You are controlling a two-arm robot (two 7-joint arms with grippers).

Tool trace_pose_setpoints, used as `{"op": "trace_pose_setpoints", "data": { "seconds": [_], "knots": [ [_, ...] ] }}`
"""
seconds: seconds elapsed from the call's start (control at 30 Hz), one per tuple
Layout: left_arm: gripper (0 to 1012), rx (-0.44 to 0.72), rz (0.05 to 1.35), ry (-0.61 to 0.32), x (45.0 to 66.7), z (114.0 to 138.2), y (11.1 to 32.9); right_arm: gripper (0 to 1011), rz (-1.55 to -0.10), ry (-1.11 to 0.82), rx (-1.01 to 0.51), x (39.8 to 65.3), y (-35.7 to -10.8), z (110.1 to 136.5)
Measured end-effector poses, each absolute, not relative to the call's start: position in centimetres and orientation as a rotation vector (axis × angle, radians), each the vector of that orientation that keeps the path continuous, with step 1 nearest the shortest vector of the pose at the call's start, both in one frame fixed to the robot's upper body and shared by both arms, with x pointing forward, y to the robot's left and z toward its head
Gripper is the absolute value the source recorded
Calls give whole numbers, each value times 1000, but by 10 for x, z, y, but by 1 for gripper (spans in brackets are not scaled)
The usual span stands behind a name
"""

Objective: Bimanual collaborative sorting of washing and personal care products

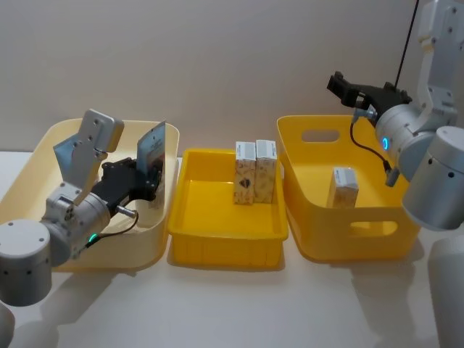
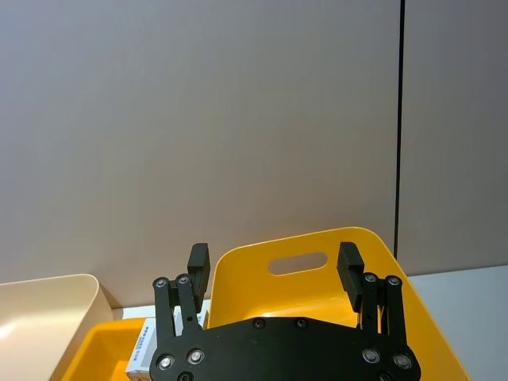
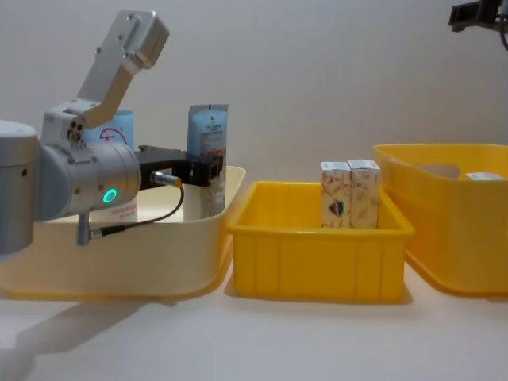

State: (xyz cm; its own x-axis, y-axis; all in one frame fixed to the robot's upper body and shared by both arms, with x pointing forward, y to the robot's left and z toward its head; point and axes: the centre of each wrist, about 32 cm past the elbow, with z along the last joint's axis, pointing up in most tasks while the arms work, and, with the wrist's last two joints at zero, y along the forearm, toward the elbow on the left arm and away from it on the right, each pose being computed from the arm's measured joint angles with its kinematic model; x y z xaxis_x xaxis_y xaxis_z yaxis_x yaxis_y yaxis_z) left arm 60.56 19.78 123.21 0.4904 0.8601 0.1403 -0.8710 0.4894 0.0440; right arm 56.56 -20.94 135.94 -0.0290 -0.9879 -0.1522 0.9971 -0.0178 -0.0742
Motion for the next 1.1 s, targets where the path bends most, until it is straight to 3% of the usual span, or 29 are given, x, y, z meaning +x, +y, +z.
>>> {"op": "trace_pose_setpoints", "data": {
  "seconds": [0.8,1.1],
  "knots": [
    [260,137,1073,-178,597,1258,183,1001,-1590,178,64,566,-209,1359],
    [260,88,1056,-196,598,1266,187,1001,-1590,178,64,566,-209,1359]
  ]
}}
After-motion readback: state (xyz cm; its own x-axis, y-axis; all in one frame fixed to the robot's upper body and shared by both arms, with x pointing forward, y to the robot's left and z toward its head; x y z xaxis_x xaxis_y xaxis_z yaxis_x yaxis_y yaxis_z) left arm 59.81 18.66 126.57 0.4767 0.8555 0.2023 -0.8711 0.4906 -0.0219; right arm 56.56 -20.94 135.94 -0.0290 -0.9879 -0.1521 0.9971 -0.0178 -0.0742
